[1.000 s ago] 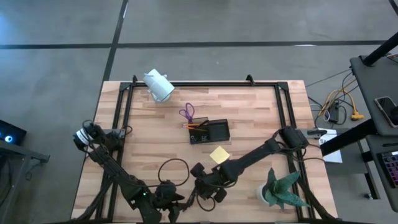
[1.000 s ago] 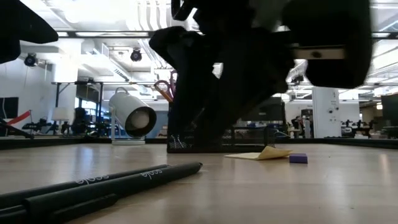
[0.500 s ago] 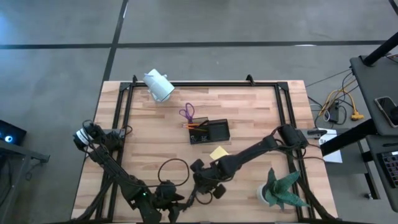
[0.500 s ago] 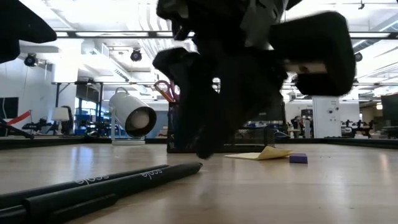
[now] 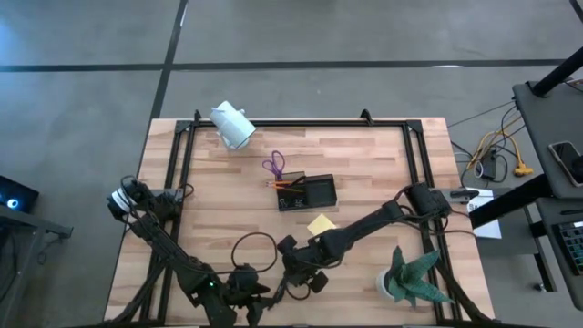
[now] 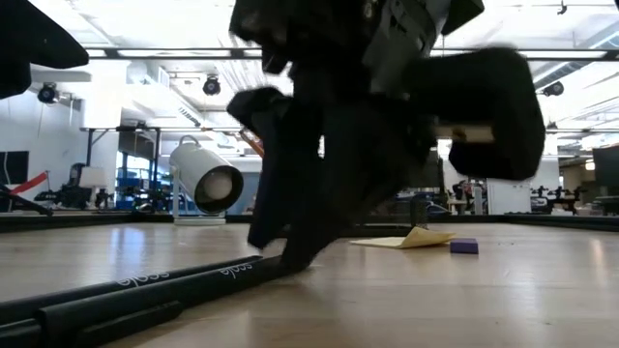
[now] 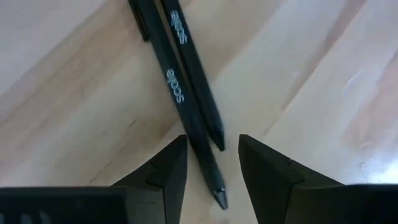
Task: Pick and place office supplies into organizer
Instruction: Put the right black pen into the black desk organizer
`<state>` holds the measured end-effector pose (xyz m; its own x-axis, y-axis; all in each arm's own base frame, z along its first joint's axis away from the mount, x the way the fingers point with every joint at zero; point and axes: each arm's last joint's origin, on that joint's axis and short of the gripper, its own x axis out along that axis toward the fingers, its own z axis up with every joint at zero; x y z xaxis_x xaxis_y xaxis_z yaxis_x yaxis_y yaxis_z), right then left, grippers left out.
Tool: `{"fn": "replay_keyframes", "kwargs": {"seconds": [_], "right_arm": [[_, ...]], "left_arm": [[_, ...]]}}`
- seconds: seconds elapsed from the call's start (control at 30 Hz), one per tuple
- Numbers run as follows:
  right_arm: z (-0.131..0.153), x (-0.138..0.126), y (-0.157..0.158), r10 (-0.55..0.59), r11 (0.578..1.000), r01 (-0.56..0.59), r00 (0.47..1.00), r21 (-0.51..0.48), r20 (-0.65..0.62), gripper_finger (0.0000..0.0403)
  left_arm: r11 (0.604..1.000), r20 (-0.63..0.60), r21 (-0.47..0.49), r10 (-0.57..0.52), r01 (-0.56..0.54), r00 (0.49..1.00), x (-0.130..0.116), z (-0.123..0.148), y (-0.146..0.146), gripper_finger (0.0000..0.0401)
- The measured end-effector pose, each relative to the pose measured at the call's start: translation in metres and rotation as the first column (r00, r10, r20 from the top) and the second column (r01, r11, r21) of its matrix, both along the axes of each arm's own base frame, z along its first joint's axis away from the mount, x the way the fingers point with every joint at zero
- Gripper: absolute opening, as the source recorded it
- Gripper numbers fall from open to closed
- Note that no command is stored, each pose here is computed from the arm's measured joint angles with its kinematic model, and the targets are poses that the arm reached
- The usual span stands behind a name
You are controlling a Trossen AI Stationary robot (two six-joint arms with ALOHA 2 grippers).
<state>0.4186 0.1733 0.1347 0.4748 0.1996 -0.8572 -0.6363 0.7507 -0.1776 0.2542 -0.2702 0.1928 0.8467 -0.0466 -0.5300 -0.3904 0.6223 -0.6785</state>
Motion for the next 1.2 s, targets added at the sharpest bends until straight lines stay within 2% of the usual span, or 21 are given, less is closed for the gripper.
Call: {"fn": "replay_keyframes", "kwargs": {"seconds": [0.3, 0.57, 0.9, 1.2], "right_arm": [[-0.0071, 0.0006, 0.0004, -0.047, 0.999, 0.048, 0.998, 0.02, -0.038, 0.0137], [-0.0082, -0.0064, -0.0039, -0.142, 0.988, 0.149, 0.979, 0.04, -0.149, 0.0131], [-0.0081, -0.0064, -0.0034, -0.15, 0.983, 0.165, 0.973, 0.077, -0.174, 0.0076], [-0.0088, -0.0071, -0.0032, -0.201, 0.97, 0.223, 0.96, 0.095, -0.197, 0.0033]], "left_arm": [[1.0, 0.009, -0.011, 0.0, 0.0, 1.0, 0.0005, 0.0008, -0.0006, 0.0184], [1.0, 0.009, -0.01, -0.001, 0.001, 1.0, 0.0005, 0.0009, -0.0006, 0.0184], [1.0, 0.009, -0.01, -0.001, 0.001, 1.0, 0.0005, 0.0008, -0.0006, 0.0184], [1.0, 0.011, -0.011, -0.001, 0.001, 1.0, 0.0005, 0.001, -0.0006, 0.0184]]}}
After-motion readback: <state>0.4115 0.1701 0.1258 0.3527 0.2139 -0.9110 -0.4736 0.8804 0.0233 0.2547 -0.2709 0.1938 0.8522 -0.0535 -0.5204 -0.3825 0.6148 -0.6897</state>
